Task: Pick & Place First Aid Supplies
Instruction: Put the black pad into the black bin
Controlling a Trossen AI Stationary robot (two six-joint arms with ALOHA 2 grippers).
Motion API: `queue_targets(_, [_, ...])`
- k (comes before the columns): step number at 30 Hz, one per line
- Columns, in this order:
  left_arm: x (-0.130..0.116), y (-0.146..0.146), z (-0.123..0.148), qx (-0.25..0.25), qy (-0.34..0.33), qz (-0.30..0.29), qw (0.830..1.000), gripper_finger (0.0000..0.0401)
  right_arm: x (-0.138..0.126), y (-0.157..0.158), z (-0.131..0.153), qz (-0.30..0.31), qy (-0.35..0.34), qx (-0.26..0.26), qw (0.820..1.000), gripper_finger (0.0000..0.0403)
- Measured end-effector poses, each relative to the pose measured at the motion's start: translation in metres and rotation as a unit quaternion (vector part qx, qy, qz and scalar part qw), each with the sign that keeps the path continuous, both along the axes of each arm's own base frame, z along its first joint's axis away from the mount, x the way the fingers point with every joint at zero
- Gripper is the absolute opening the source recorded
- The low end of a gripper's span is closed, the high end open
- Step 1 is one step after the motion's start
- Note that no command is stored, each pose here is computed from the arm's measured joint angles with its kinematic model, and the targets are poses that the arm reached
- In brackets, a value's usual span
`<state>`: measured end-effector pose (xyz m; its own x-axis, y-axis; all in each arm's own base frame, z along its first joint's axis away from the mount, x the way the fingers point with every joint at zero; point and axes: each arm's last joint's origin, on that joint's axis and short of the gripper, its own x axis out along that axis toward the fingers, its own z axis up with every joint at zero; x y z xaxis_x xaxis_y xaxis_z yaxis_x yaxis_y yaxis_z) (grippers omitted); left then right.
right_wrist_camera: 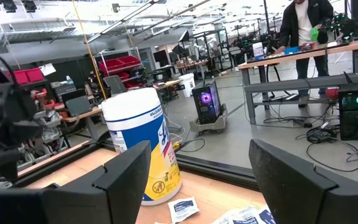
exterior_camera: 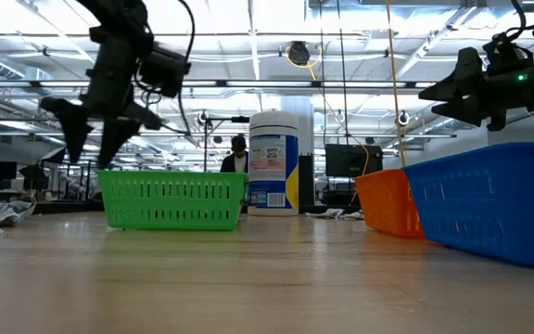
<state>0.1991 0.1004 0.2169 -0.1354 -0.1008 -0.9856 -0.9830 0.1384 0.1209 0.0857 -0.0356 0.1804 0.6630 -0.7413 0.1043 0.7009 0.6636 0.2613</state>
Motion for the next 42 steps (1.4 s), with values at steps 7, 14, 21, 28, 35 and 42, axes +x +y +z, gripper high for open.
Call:
queue_targets(7, [-0.016, -0.008, -0.020, -0.015, 0.041, 0.025, 0.999, 0.0223, 0.000, 0.000, 0.000, 0.000, 0.000, 0.000, 1.000, 0.0267])
queue_targets(14, [-0.023, -0.012, -0.033, -0.029, 0.071, 0.061, 0.995, 0.0210, 0.000, 0.000, 0.000, 0.000, 0.000, 0.000, 1.000, 0.0267])
queue_targets(21, [-0.021, -0.012, -0.048, -0.069, 0.114, 0.117, 0.984, 0.0192, 0.000, 0.000, 0.000, 0.000, 0.000, 0.000, 1.000, 0.0267])
queue_targets(28, [-0.020, -0.013, -0.058, -0.088, 0.170, 0.157, 0.969, 0.0174, 0.000, 0.000, 0.000, 0.000, 0.000, 0.000, 1.000, 0.0267])
queue_targets(35, [-0.025, -0.014, -0.061, -0.060, 0.251, 0.195, 0.946, 0.0155, 0.000, 0.000, 0.000, 0.000, 0.000, 0.000, 1.000, 0.0267])
queue_targets(42, [-0.029, -0.019, -0.071, -0.061, 0.264, 0.211, 0.939, 0.0149, 0.000, 0.000, 0.000, 0.000, 0.000, 0.000, 1.000, 0.0267])
